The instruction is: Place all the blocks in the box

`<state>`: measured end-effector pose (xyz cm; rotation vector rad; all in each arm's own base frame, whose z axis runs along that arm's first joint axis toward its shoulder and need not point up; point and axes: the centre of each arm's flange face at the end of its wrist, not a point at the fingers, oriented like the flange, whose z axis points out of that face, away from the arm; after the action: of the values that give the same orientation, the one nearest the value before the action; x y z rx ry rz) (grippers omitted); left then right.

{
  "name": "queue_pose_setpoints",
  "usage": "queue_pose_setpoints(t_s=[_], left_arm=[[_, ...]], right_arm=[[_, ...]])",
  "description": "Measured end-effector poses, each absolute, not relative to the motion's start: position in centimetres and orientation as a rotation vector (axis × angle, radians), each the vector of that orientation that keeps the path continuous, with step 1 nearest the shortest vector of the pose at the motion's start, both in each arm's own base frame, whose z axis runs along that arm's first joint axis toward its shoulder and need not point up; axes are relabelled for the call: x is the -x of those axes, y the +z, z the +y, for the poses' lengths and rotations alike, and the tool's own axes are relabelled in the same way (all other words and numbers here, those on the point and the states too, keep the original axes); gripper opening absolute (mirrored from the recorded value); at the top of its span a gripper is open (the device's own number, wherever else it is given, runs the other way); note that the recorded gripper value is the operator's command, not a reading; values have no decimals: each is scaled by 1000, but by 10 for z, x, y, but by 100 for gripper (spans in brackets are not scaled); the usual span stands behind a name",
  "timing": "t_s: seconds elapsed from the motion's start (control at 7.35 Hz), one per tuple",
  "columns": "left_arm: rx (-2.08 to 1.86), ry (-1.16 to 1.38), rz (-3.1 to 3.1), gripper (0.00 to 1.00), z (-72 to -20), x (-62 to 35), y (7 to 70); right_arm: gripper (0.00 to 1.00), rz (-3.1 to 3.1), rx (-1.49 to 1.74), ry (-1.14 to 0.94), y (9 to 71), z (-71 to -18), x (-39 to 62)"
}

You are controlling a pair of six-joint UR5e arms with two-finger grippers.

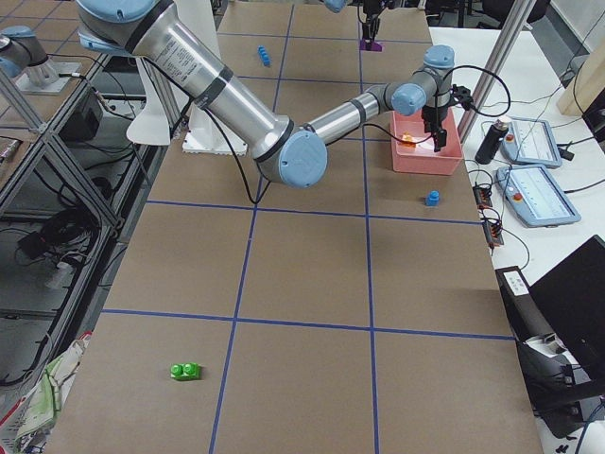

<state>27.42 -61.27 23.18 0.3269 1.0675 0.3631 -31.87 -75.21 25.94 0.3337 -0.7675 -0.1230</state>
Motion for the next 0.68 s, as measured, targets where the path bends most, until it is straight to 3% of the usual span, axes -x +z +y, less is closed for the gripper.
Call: queue_pose_setpoints(t_s=[0.41, 0.68], left_arm=[[-359, 250, 1113, 0, -701, -329, 167], [-432, 177, 1057, 0, -737, -378, 146]], right_arm=[[100, -695, -363, -204, 346, -750, 282], [100, -691, -363, -153, 381, -756, 284]])
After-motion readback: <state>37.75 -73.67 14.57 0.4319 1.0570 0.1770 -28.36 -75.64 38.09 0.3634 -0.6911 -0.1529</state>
